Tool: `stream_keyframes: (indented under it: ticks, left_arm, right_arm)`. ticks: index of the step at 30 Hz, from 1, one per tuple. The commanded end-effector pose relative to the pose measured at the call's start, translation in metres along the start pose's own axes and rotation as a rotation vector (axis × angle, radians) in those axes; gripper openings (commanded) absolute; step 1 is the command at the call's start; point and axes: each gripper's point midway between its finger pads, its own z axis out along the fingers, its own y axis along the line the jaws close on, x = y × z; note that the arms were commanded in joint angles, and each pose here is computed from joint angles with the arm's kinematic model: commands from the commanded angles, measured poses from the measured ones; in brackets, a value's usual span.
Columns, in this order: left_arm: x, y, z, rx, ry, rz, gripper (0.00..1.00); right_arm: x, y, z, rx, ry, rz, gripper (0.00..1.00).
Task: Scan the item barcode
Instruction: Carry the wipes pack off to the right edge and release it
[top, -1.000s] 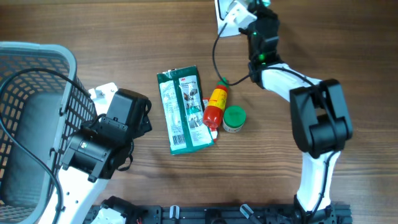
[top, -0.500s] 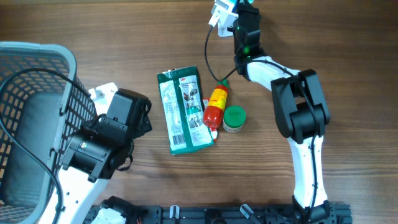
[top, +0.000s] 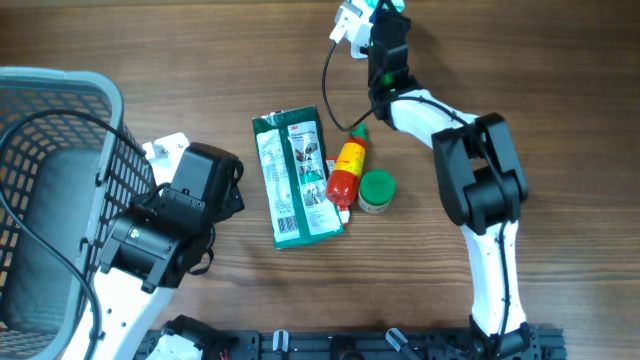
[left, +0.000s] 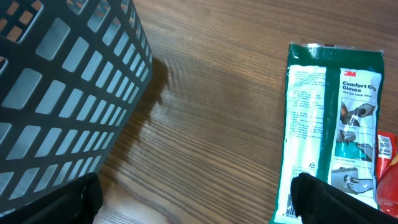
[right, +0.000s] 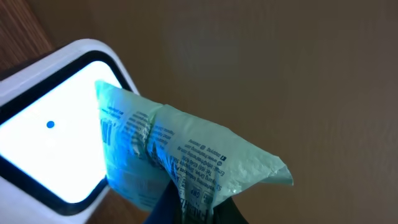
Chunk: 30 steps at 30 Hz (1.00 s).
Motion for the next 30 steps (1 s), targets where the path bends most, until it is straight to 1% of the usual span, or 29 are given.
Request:
stream_keyframes:
  ticks: [1, 3, 5, 7, 8, 9, 10, 12, 15, 17, 19, 20, 22, 23, 24, 25, 26, 28, 29, 30]
  left_arm:
    - [-0.001, 0.004, 0.001, -0.016, -0.008, -0.020, 1.00]
    - [-0.001, 0.004, 0.001, -0.016, -0.008, -0.020, 1.00]
    - [-0.001, 0.004, 0.001, -0.016, -0.008, -0.020, 1.00]
    - [-0.001, 0.004, 0.001, -0.016, -0.008, -0.020, 1.00]
    - [-0.001, 0.004, 0.001, -0.016, -0.008, -0.020, 1.00]
    - [-0.001, 0.004, 0.001, -0.016, -0.008, -0.020, 1.00]
    - [-0.001, 0.004, 0.001, -0.016, -0.008, -0.020, 1.00]
    - [-0.001, 0.004, 0.001, -0.016, -0.008, -0.020, 1.00]
    - [-0.001, 0.004, 0.001, -0.016, -0.008, -0.020, 1.00]
    - [-0.001, 0.004, 0.001, -0.016, -0.008, -0.020, 1.00]
    - [-0.001, 0.004, 0.001, -0.016, -0.008, -0.020, 1.00]
    - [-0.001, 0.004, 0.001, -0.016, -0.008, -0.020, 1.00]
    - [-0.001, 0.004, 0.001, -0.016, -0.008, -0.020, 1.00]
    - [-0.001, 0.004, 0.001, -0.016, -0.008, -0.020, 1.00]
    - [-0.001, 0.004, 0.001, -0.016, -0.008, -0.020, 1.00]
    - [-0.001, 0.004, 0.001, -0.016, -0.008, -0.020, 1.00]
    - [-0.001, 0.004, 0.001, -0.016, -0.008, -0.020, 1.00]
    - [-0.001, 0.004, 0.001, -0.016, -0.008, -0.020, 1.00]
    - [-0.001, 0.004, 0.001, -0.016, -0.008, -0.020, 1.00]
    - [-0.001, 0.004, 0.001, -0.016, -0.008, -0.020, 1.00]
  right_arm:
    - [0.013, -0.111, -0.021, 0.120, 0.034, 0.156, 0.04]
    - [0.041, -0.150, -0.032, 0.125, 0.087, 0.214, 0.04]
    - [0.080, -0.188, -0.044, 0.148, 0.152, 0.320, 0.04]
    - [0.127, -0.212, -0.053, 0.173, 0.233, 0.448, 0.04]
    - [0.163, -0.223, -0.059, 0.201, 0.300, 0.544, 0.04]
    - [0.202, -0.228, -0.064, 0.224, 0.375, 0.632, 0.04]
    - [0.233, -0.228, -0.068, 0.237, 0.434, 0.700, 0.04]
    - [0.303, -0.218, -0.081, 0.267, 0.574, 0.871, 0.04]
    - [0.404, -0.183, -0.110, 0.279, 0.790, 1.115, 0.04]
    - [0.444, -0.165, -0.122, 0.288, 0.872, 1.204, 0.04]
    - [0.495, -0.131, -0.139, 0.271, 0.985, 1.284, 0.04]
    - [0.513, -0.116, -0.147, 0.271, 1.039, 1.307, 0.04]
    - [0.541, -0.094, -0.161, 0.288, 1.125, 1.354, 0.05]
    - [0.550, -0.086, -0.166, 0.297, 1.152, 1.376, 0.07]
    - [0.560, -0.080, -0.174, 0.321, 1.185, 1.416, 0.13]
    - [0.565, -0.076, -0.180, 0.341, 1.206, 1.448, 0.25]
    - [0.568, -0.077, -0.183, 0.360, 1.211, 1.470, 0.33]
    - [0.565, -0.088, -0.185, 0.389, 1.194, 1.497, 0.62]
    - [0.560, -0.097, -0.185, 0.395, 1.173, 1.502, 0.82]
    - [0.549, -0.115, -0.182, 0.395, 1.118, 1.516, 1.00]
